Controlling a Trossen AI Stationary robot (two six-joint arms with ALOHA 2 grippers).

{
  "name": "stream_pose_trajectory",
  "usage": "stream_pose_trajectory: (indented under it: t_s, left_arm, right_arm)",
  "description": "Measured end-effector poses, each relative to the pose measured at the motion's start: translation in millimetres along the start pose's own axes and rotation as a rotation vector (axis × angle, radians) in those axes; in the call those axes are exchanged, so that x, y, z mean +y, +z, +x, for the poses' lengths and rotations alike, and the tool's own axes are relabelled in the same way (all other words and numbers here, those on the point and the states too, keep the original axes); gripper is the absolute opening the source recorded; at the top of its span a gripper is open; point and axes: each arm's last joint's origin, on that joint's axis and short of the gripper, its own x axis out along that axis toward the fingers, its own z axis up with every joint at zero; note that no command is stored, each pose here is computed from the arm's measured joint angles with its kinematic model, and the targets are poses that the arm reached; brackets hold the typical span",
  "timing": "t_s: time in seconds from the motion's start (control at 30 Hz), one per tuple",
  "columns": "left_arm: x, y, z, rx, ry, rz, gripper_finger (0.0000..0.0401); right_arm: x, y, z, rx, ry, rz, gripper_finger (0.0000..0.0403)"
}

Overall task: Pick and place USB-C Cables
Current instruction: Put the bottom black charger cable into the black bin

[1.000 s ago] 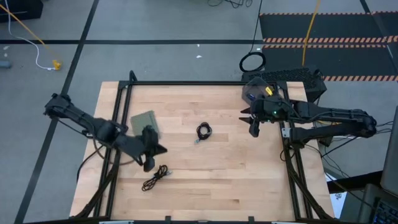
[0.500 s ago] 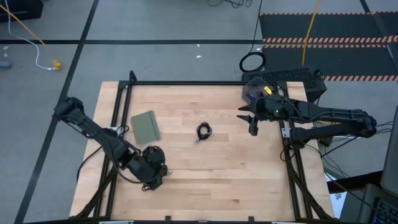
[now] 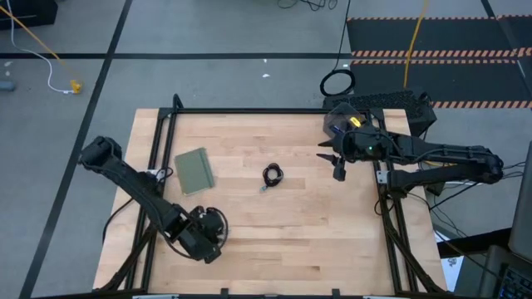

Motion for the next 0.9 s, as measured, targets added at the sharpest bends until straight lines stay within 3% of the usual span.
stream_pose_trajectory:
  t_s: [0.2,0.6,0.9]
  left_arm:
    - [1,-2,7,0.012,0.036,-0.032,0.0159]
    - [-3,-6,6,0.005,0.008,-0.064,0.0162]
    - [-6,-15,22,0.009,0.056,-0.066,0.0234]
  right_arm:
    - [0,0,0,-0.002,-0.001,-0.043,0.0139]
    - [0,0,0,-0.003,-0.001,-0.051,0.0139]
    - [0,-1,0,0.012,0.001,-0.020,0.0139]
